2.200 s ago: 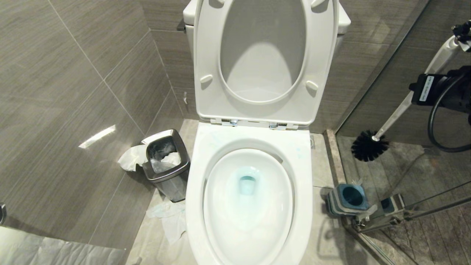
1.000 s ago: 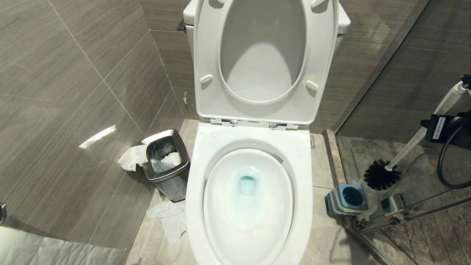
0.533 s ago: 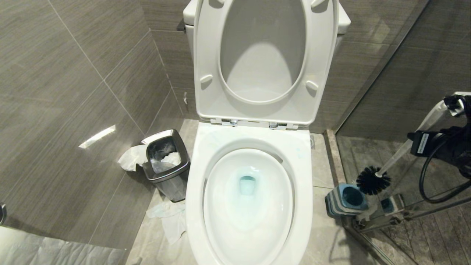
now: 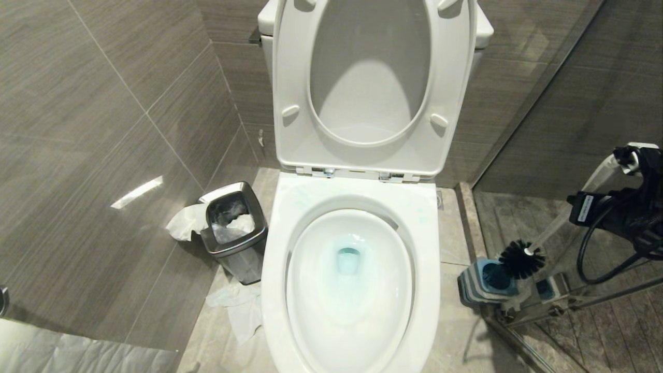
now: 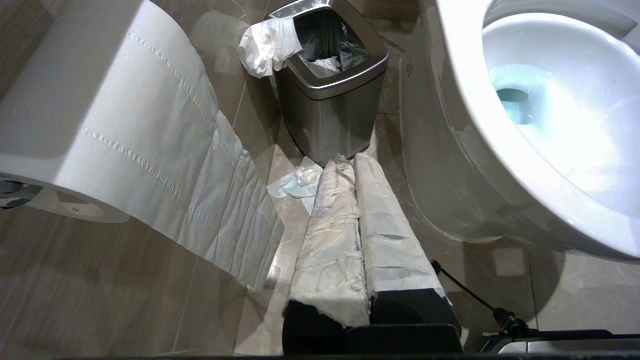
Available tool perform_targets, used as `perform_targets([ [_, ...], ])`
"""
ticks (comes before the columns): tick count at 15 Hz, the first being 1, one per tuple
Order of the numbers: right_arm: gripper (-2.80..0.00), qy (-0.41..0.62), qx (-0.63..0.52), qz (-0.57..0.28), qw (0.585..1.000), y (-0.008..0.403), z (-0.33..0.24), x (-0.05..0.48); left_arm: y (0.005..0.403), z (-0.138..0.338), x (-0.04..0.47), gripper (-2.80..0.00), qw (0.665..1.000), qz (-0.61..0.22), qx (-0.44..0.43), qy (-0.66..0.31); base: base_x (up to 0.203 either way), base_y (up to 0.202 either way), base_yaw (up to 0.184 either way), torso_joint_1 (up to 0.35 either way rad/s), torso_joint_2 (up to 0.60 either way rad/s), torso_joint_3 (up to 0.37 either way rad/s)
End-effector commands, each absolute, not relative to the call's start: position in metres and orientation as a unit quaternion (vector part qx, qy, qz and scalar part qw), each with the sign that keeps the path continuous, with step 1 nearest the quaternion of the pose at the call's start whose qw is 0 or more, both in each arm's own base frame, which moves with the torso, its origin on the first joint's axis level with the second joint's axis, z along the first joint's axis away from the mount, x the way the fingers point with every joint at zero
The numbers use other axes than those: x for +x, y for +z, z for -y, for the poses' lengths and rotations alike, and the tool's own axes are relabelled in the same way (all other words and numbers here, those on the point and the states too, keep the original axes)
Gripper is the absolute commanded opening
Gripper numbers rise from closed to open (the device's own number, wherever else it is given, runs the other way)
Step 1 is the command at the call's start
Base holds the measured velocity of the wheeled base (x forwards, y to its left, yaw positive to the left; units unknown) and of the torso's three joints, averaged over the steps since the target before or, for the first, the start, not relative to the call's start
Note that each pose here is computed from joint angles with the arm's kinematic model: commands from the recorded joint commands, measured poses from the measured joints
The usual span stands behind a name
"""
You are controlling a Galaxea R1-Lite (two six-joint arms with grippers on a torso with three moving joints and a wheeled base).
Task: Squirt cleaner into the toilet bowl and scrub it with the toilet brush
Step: Put the toilet brush back
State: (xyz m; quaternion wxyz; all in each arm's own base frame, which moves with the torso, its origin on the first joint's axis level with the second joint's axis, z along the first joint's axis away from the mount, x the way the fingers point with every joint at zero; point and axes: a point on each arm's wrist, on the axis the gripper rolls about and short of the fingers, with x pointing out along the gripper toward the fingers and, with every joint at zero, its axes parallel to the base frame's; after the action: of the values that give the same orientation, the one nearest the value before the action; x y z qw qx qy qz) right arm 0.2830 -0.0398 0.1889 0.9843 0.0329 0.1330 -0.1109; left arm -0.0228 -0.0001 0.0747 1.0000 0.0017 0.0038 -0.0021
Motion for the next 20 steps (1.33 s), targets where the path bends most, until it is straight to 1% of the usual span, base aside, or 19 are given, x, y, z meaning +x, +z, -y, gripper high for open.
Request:
perform_targets([
  [1, -2.8, -0.115, 0.034, -0.146, 0.982, 0.173, 0.044, 0.295, 0.074, 0.0, -0.023, -2.8, 1.0, -0.005, 0.002, -0.002, 0.0, 0.0, 0.0, 0.0, 0.0, 0.0],
  [8, -2.8, -0.12, 0.034, -0.141, 0.982, 0.133, 0.055, 0.322, 0.074, 0.0, -0.023, -2.8, 1.0, -0.005, 0.002, -0.002, 0.0, 0.0, 0.0, 0.0, 0.0, 0.0],
  [11, -2.8, -0.122, 0.035, -0.154, 0.98, 0.115, 0.056, 0.323, 0.074, 0.0, -0.023, -2.8, 1.0, -0.005, 0.002, -0.002, 0.0, 0.0, 0.0, 0.0, 0.0, 0.0],
  [13, -2.8, -0.122, 0.034, -0.148, 0.981, 0.104, 0.057, 0.329, 0.074, 0.0, -0.023, -2.8, 1.0, -0.006, 0.002, -0.002, 0.0, 0.0, 0.0, 0.0, 0.0, 0.0],
  [16, -2.8, -0.122, 0.019, -0.124, 0.985, 0.091, 0.06, 0.34, 0.074, 0.0, -0.023, -2.8, 1.0, -0.005, 0.002, -0.002, 0.0, 0.0, 0.0, 0.0, 0.0, 0.0],
  [20, -2.8, -0.121, 0.015, -0.13, 0.984, 0.082, 0.061, 0.343, 0.074, 0.0, -0.023, -2.8, 1.0, -0.005, 0.002, -0.002, 0.0, 0.0, 0.0, 0.0, 0.0, 0.0],
])
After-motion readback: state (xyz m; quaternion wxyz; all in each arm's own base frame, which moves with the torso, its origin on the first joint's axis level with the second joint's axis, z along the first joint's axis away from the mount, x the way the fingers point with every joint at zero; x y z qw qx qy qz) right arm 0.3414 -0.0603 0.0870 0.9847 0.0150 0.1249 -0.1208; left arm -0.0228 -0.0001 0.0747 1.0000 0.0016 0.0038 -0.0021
